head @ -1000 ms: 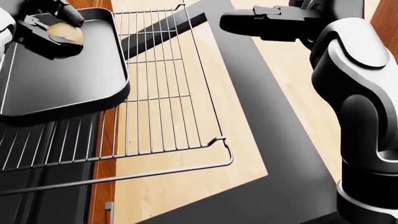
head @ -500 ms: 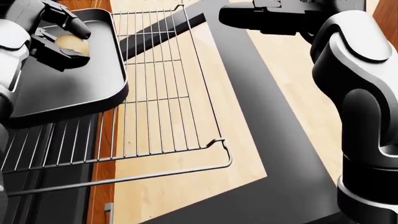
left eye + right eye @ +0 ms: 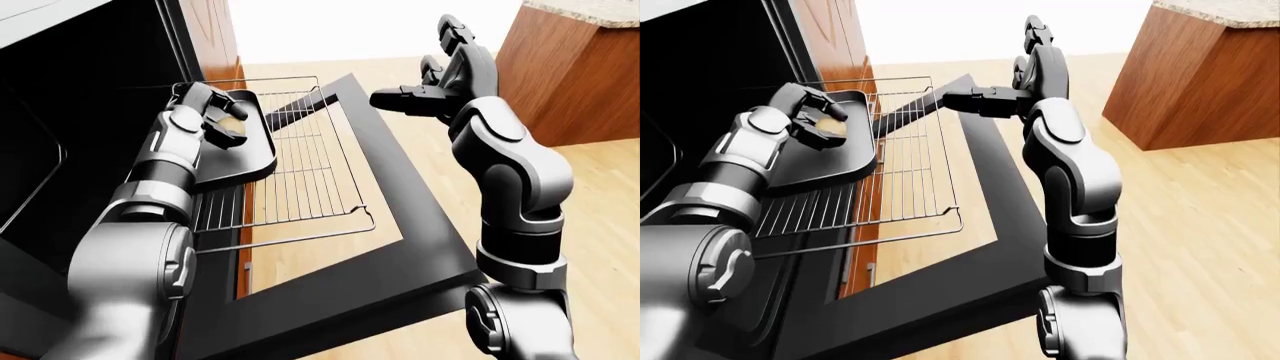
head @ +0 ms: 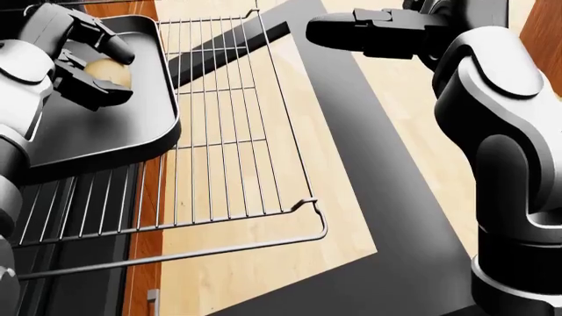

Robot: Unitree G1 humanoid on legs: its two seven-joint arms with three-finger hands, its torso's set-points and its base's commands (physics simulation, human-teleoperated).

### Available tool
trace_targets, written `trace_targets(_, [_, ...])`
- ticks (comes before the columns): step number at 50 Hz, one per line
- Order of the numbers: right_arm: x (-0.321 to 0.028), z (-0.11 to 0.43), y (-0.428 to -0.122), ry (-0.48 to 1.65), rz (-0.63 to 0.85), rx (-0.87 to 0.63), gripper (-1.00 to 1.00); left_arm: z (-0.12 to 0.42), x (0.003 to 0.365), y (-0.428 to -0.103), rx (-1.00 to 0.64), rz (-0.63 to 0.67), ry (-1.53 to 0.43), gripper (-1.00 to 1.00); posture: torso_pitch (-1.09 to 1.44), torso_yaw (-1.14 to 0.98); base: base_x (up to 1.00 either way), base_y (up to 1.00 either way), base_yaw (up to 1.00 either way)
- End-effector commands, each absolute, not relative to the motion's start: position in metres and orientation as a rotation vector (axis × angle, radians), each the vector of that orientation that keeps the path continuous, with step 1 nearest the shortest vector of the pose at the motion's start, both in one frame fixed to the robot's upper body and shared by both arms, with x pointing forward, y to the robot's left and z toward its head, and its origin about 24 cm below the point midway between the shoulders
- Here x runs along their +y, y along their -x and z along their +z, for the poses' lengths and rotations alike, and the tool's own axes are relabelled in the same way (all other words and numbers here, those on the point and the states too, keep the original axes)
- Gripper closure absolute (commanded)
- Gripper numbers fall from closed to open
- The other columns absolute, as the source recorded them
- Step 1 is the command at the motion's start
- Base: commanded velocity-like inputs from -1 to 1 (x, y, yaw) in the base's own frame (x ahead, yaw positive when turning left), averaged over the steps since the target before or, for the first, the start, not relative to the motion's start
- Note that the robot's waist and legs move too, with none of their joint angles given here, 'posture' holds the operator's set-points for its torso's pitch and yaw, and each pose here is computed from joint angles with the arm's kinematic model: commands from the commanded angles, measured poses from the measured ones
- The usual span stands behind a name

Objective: Place the potato on the rack of the oven.

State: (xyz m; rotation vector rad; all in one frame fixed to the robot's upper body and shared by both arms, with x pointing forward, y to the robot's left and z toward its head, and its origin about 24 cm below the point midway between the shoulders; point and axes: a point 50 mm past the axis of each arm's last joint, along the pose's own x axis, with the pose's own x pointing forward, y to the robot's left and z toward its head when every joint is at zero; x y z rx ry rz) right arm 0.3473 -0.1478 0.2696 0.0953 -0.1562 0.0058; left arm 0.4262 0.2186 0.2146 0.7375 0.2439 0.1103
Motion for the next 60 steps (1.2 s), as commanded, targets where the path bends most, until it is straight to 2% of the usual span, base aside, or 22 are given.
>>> trace_targets(1, [-0.148, 0.292, -0.341, -0.102, 0.010, -0.253, -1.00, 0.246, 0.216, -0.428, 0.126, 0.140, -0.747, 0.25, 0.00, 0.00, 0.00, 0.00, 0.00])
trace_targets(3, [-0.148, 0.293, -0.341, -0.100, 0.010, -0.255, -1.00, 0.246, 0.216, -0.428, 0.129, 0.136, -0.747, 0.20, 0.00, 0.00, 0.00, 0.00, 0.00])
trace_targets(5, [-0.148, 0.293, -0.342, -0.100, 0.011, -0.255, -1.00, 0.247, 0.215, -0.428, 0.130, 0.135, -0.748, 0.00, 0.00, 0.00, 0.00, 0.00, 0.00])
trace_targets(6, [-0.148, 0.294, -0.342, -0.099, 0.011, -0.255, -1.00, 0.247, 0.215, -0.428, 0.130, 0.134, -0.748, -0.03, 0.00, 0.00, 0.00, 0.00, 0.00])
trace_targets(15, [-0.148, 0.294, -0.342, -0.101, 0.011, -0.255, -1.00, 0.245, 0.217, -0.428, 0.140, 0.136, -0.747, -0.10, 0.00, 0.00, 0.00, 0.00, 0.00])
trace_targets(16, [-0.148, 0.293, -0.342, -0.101, 0.012, -0.255, -1.00, 0.244, 0.217, -0.428, 0.144, 0.134, -0.751, -0.22, 0.00, 0.00, 0.00, 0.00, 0.00])
trace_targets(17, [-0.147, 0.292, -0.343, -0.102, 0.012, -0.253, -1.00, 0.243, 0.217, -0.428, 0.141, 0.133, -0.752, -0.58, 0.00, 0.00, 0.00, 0.00, 0.00])
trace_targets(18, [-0.146, 0.290, -0.343, -0.102, 0.014, -0.252, -1.00, 0.243, 0.217, -0.427, 0.143, 0.136, -0.751, -0.61, 0.00, 0.00, 0.00, 0.00, 0.00])
trace_targets(22, [-0.145, 0.290, -0.342, -0.104, 0.015, -0.252, -1.00, 0.243, 0.220, -0.427, 0.146, 0.138, -0.750, -0.46, 0.00, 0.00, 0.00, 0.00, 0.00])
trace_targets(24, [-0.145, 0.289, -0.342, -0.104, 0.015, -0.251, -1.00, 0.243, 0.220, -0.427, 0.145, 0.139, -0.745, -0.47, 0.00, 0.00, 0.00, 0.00, 0.00])
trace_targets(27, [-0.144, 0.289, -0.342, -0.105, 0.017, -0.249, -1.00, 0.246, 0.220, -0.427, 0.133, 0.142, -0.738, -0.58, 0.00, 0.00, 0.00, 0.00, 0.00])
trace_targets(28, [-0.144, 0.289, -0.342, -0.105, 0.018, -0.250, -1.00, 0.246, 0.220, -0.427, 0.130, 0.145, -0.743, -0.70, 0.00, 0.00, 0.00, 0.00, 0.00])
trace_targets(36, [-0.144, 0.294, -0.343, -0.107, 0.019, -0.254, -1.00, 0.258, 0.218, -0.427, 0.100, 0.144, -0.733, -0.76, 0.00, 0.00, 0.00, 0.00, 0.00])
trace_targets(42, [-0.142, 0.298, -0.351, -0.083, 0.024, -0.249, -1.00, 0.264, 0.215, -0.427, 0.090, 0.109, -0.669, -0.91, 0.00, 0.00, 0.00, 0.00, 0.00])
trace_targets(43, [-0.142, 0.300, -0.353, -0.080, 0.024, -0.249, -1.00, 0.265, 0.214, -0.427, 0.083, 0.100, -0.635, -1.00, 0.00, 0.00, 0.00, 0.00, 0.00])
trace_targets(60, [-0.128, 0.362, -0.375, 0.023, 0.037, -0.236, -1.00, 0.309, 0.193, -0.419, -0.079, 0.060, -0.376, -1.00, 0.00, 0.00, 0.00, 0.00, 0.00])
